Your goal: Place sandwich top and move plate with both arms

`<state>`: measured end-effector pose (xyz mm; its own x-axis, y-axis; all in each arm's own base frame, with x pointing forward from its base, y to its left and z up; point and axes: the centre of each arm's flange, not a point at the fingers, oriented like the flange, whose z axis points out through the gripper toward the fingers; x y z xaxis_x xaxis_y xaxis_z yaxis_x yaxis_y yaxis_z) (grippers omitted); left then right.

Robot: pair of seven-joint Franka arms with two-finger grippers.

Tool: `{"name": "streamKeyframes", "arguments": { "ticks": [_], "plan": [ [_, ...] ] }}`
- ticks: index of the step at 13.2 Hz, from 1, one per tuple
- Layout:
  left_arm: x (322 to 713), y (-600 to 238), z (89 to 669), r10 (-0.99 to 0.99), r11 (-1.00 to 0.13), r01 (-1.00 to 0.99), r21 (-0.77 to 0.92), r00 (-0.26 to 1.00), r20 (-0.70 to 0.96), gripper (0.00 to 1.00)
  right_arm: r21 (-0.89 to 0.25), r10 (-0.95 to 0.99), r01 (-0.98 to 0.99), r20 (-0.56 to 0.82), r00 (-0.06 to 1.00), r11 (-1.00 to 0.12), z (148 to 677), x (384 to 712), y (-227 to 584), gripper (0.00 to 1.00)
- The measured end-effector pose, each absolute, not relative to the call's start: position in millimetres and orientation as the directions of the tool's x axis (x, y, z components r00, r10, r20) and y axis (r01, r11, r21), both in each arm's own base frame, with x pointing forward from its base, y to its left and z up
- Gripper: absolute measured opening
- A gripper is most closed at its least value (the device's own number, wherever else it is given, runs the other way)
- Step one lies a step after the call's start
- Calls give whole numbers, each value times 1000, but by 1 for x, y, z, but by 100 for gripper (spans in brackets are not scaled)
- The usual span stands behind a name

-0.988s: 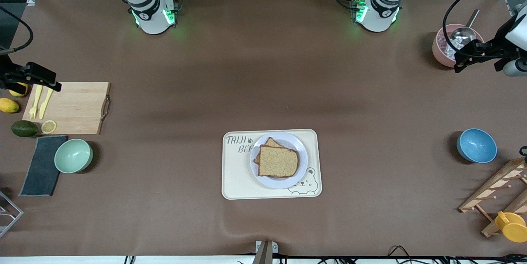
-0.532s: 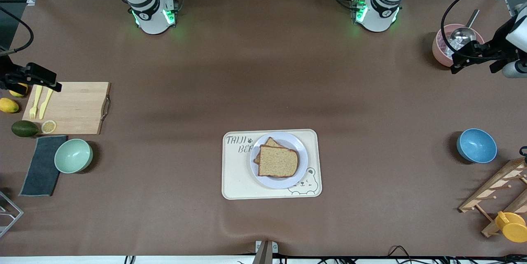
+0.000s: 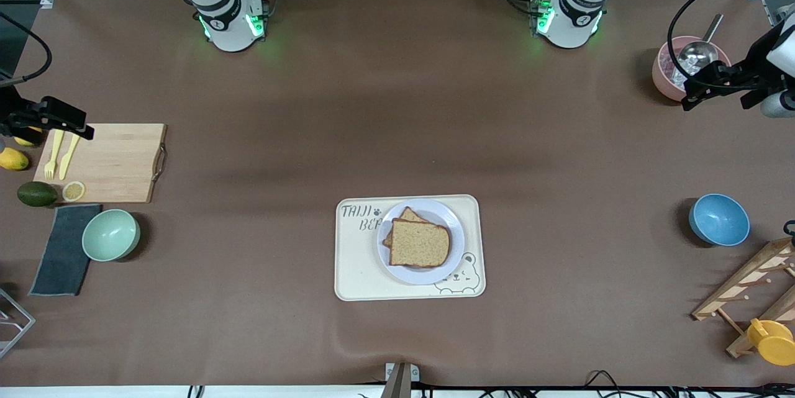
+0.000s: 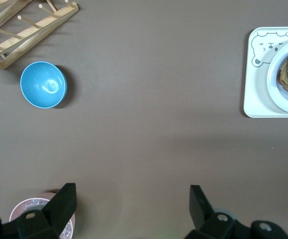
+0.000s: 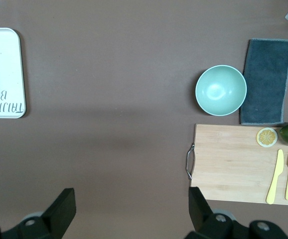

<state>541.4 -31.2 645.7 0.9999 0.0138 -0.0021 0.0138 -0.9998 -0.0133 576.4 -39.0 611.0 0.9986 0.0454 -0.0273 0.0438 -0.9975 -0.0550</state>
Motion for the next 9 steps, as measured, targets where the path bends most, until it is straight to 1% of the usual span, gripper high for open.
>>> {"name": "streamKeyframes", "arguments": {
  "ticks": [9],
  "plan": [
    [542,-31,644,14,-1000,14,-13,1000,-6,100,-55,45,43,-29,999,-998,610,577,-39,100]
  ]
}}
